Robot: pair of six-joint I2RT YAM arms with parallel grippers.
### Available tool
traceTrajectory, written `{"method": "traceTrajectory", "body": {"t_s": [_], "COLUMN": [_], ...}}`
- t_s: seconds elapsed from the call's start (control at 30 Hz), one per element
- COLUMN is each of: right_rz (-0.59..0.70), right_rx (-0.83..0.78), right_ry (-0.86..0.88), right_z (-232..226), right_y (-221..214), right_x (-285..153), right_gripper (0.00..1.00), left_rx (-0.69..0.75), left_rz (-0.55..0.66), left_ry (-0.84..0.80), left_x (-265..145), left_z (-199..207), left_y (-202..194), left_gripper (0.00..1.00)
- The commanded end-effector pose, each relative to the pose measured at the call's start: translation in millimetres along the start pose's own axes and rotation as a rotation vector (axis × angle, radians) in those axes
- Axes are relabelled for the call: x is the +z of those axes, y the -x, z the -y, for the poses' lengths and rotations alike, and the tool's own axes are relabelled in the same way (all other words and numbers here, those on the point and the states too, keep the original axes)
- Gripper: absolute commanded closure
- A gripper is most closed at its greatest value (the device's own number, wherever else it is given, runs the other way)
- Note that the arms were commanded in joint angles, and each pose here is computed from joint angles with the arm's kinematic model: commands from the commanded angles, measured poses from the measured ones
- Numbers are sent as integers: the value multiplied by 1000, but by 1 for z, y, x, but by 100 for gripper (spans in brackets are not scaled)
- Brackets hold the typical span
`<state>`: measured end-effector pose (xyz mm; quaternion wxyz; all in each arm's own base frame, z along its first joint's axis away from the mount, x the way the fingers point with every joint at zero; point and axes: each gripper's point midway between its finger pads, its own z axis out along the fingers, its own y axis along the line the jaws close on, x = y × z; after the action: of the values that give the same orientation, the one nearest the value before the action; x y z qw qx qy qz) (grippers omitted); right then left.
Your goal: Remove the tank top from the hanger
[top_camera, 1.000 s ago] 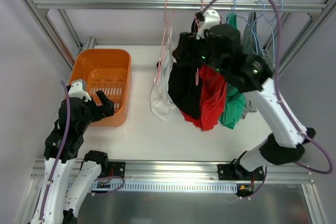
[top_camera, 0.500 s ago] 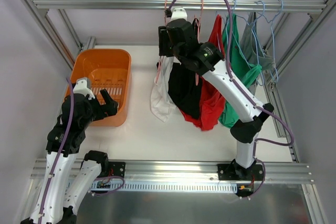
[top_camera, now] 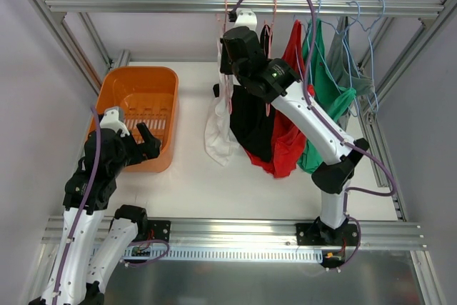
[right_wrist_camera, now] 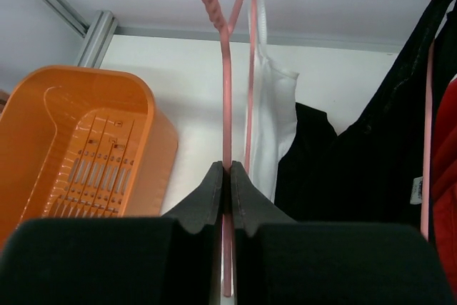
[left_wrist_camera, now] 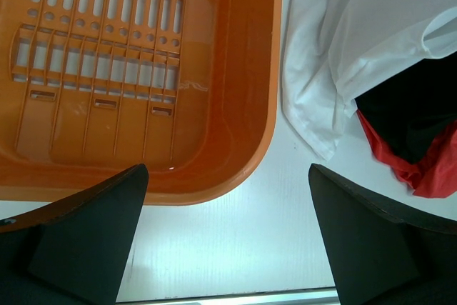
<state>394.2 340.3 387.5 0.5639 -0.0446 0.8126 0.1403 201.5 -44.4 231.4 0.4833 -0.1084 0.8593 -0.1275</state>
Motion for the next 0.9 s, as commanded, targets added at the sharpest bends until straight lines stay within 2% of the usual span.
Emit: {"method": "traceTrajectory", "body": {"t_s": [0.0,0.37,0.6,0.77,0.83,0.87], "right_rz": [95,173,199,162,155,120], "right_rx": [77,139,93,69,67,47], "right_ry": [14,85,162,186,249,260], "right_z": [1,10,5,9,7,8], "right_y": [33,53,64,47,47,31], "right_x": [-21,-40,-51,-59,-77,-76], "right_gripper": [99,100,100,100,100,100], "left_rx": [11,11,11,15,23,33], "left_rz": [19,28,40,60,57,53], "left_ry": [-33,-37,-42,-76,-118,-139], "left_x": [0,-1,-4,-9,-10,-11], "left_z": [6,6,7,12,20,23], "left_y": [4,5,6,8,9,9], "left_gripper": [1,1,1,1,1,1]}}
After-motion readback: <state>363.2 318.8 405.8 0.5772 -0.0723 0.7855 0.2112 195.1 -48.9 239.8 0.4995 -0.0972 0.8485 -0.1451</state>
